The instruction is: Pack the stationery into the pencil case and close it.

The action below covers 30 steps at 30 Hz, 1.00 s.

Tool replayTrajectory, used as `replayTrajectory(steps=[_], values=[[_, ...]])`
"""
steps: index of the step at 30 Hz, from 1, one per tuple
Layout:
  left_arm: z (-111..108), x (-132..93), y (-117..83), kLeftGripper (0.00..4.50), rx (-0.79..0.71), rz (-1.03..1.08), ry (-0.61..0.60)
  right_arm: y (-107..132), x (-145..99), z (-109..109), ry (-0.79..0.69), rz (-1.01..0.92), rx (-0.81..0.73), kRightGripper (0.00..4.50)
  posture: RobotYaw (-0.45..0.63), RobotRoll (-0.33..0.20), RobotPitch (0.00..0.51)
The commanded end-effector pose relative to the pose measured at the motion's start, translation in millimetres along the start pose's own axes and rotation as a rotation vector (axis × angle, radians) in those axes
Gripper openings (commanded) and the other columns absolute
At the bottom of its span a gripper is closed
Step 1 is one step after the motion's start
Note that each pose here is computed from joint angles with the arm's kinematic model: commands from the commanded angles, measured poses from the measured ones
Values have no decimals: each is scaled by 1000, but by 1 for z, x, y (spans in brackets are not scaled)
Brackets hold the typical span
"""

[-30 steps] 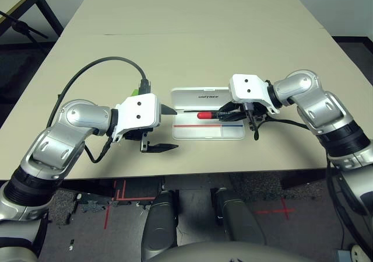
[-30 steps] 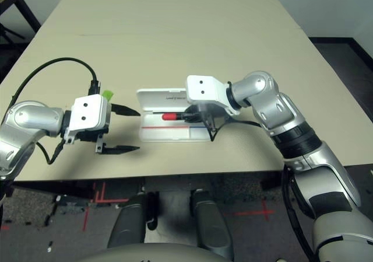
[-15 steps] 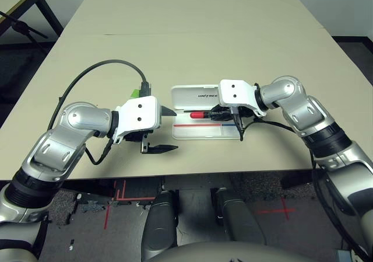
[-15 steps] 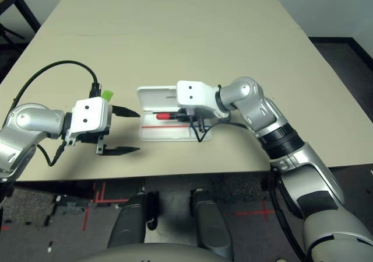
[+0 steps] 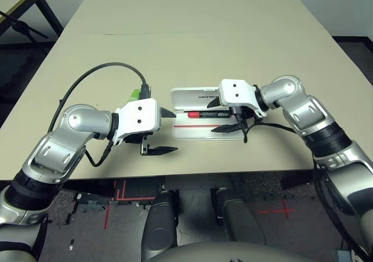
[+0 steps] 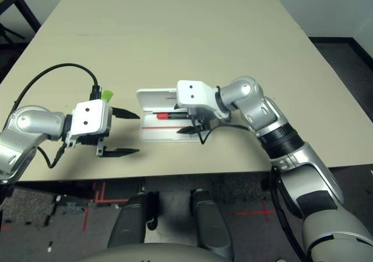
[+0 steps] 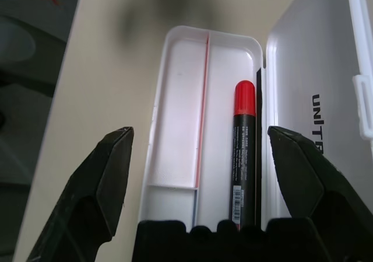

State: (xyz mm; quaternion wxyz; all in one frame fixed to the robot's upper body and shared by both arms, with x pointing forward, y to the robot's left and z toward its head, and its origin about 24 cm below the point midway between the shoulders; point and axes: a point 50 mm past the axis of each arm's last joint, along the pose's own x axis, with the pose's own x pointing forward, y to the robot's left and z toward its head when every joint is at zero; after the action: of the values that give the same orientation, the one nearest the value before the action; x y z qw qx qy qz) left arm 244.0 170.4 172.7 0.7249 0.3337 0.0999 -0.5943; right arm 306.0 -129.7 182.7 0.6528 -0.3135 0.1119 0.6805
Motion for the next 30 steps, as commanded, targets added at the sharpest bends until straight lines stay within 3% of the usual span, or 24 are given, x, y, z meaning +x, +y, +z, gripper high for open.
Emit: replayTrajectory(steps=[1, 13, 20, 30], values=[[-3, -2, -2, 4500, -2, -1, 13, 14, -23, -4, -54, 54, 91, 4460, -14, 0, 153], [0, -7, 0, 4500, -47, 31, -1, 47, -77, -25, -161, -119, 260, 4460, -20, 0, 151], [-2, -11, 2, 4500, -103, 64, 12, 69, -82, -29, -217, -176, 292, 4460, -49, 0, 159], [-12, -24, 13, 4500, -233, 224, 130, 75, -76, -27, -229, -177, 301, 4460, -48, 0, 168]])
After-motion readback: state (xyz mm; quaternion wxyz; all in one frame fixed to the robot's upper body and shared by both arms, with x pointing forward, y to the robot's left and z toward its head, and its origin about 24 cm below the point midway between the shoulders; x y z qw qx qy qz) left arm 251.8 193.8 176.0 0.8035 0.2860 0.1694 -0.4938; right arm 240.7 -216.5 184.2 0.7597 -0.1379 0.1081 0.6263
